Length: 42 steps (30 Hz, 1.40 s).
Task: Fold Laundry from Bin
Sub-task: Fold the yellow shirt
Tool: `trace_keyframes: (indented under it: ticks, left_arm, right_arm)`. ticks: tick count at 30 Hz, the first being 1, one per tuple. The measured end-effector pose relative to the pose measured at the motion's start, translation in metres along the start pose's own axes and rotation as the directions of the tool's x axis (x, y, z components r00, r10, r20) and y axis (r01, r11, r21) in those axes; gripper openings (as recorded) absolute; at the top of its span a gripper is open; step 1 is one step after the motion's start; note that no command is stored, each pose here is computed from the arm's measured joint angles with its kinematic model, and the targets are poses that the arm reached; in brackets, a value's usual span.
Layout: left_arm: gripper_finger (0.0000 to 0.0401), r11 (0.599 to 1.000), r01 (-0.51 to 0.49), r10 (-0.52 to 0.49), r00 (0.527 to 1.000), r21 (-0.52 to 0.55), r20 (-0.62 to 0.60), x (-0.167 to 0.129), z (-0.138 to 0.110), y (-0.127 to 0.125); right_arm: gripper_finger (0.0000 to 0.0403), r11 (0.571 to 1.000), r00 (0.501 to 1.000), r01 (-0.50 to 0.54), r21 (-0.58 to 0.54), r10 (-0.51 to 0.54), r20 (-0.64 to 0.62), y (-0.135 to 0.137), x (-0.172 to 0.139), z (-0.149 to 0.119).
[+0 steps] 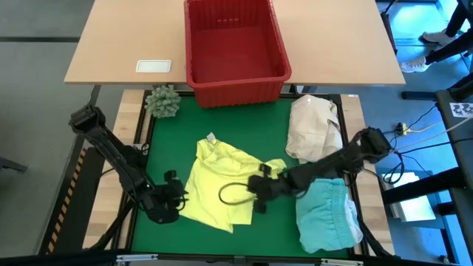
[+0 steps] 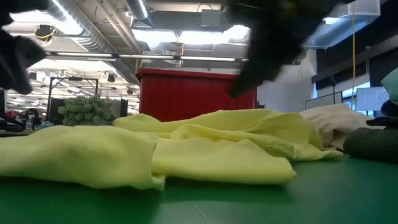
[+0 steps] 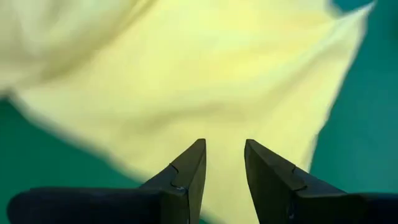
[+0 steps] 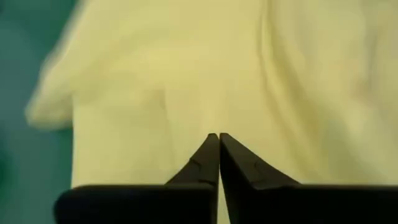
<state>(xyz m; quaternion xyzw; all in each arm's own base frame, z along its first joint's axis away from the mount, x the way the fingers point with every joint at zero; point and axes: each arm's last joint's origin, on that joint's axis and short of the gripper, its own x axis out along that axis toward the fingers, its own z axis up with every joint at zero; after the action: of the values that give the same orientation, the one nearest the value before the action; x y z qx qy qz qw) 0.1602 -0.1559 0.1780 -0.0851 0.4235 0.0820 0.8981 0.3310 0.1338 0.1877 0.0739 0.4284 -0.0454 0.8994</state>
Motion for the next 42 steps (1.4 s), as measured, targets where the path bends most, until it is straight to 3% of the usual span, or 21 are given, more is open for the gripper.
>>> trace_keyframes:
  ticks: [5,13,22,27,35,42]
  left_arm:
    - [0.0105,0.997,0.017,-0.022,0.997,0.070,0.076,0.017,0.009,-0.010]
    - [0.0105,0.993,-0.046,0.050,0.998,0.113,-0.036,0.058,-0.004,-0.012]
    - [0.0105,0.993,-0.079,0.083,0.996,0.093,-0.045,0.074,-0.006,-0.011]
    - [0.0105,0.996,-0.047,0.052,0.997,0.078,-0.063,0.076,-0.005,-0.012]
    - [0.0105,0.996,0.034,-0.027,0.997,0.085,-0.079,0.073,-0.010,-0.022]
    - [0.0105,0.996,0.056,-0.049,0.995,0.074,-0.089,0.069,-0.015,-0.026]
  right_arm:
    - [0.0008,0.997,0.986,-0.071,-0.040,0.076,0.146,-0.022,0.021,0.028]
    - [0.0006,0.995,0.991,-0.097,-0.037,0.100,0.089,-0.056,0.066,0.026]
    - [0.0003,0.971,0.961,-0.222,-0.089,0.233,0.146,-0.057,0.088,0.028]
    - [0.0002,0.984,0.977,-0.171,-0.053,0.177,0.117,-0.074,0.102,0.024]
    - [0.0002,0.997,0.992,0.023,0.069,-0.032,0.123,-0.104,0.106,0.026]
    - [0.0002,0.990,0.989,0.023,0.137,-0.042,0.139,-0.122,0.106,0.032]
